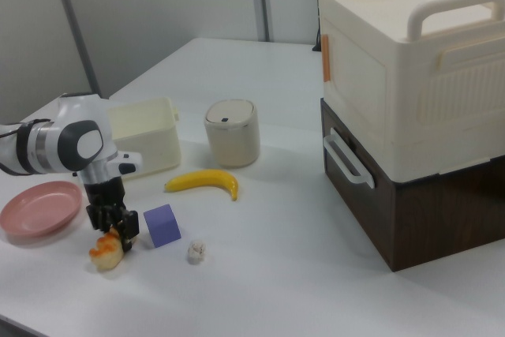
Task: Put the bread on a plate
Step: 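Lift the bread roll and carry it over the pink plate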
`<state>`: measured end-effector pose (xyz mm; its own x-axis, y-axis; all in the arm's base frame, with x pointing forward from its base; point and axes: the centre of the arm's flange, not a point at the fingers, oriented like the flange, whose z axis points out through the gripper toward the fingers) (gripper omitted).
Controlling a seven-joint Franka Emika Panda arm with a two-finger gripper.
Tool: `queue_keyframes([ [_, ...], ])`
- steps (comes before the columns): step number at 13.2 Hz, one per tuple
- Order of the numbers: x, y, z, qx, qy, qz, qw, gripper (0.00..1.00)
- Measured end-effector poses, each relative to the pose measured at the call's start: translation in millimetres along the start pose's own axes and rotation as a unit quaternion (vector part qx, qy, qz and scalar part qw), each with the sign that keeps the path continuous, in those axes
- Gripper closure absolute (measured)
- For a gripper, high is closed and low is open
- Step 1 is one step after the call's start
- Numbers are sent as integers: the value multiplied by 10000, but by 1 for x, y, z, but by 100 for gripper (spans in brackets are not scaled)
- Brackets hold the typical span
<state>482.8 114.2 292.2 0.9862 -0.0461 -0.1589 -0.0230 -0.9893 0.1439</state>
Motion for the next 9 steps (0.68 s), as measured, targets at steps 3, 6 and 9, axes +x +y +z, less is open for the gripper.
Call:
queue_keyframes([
  [3, 17, 13, -44, 25, 40, 166, 9999, 85],
  [6, 30, 6, -112, 412, 87, 331, 9986, 89],
  [9, 25, -43, -160, 735, 289, 215, 9966, 100],
])
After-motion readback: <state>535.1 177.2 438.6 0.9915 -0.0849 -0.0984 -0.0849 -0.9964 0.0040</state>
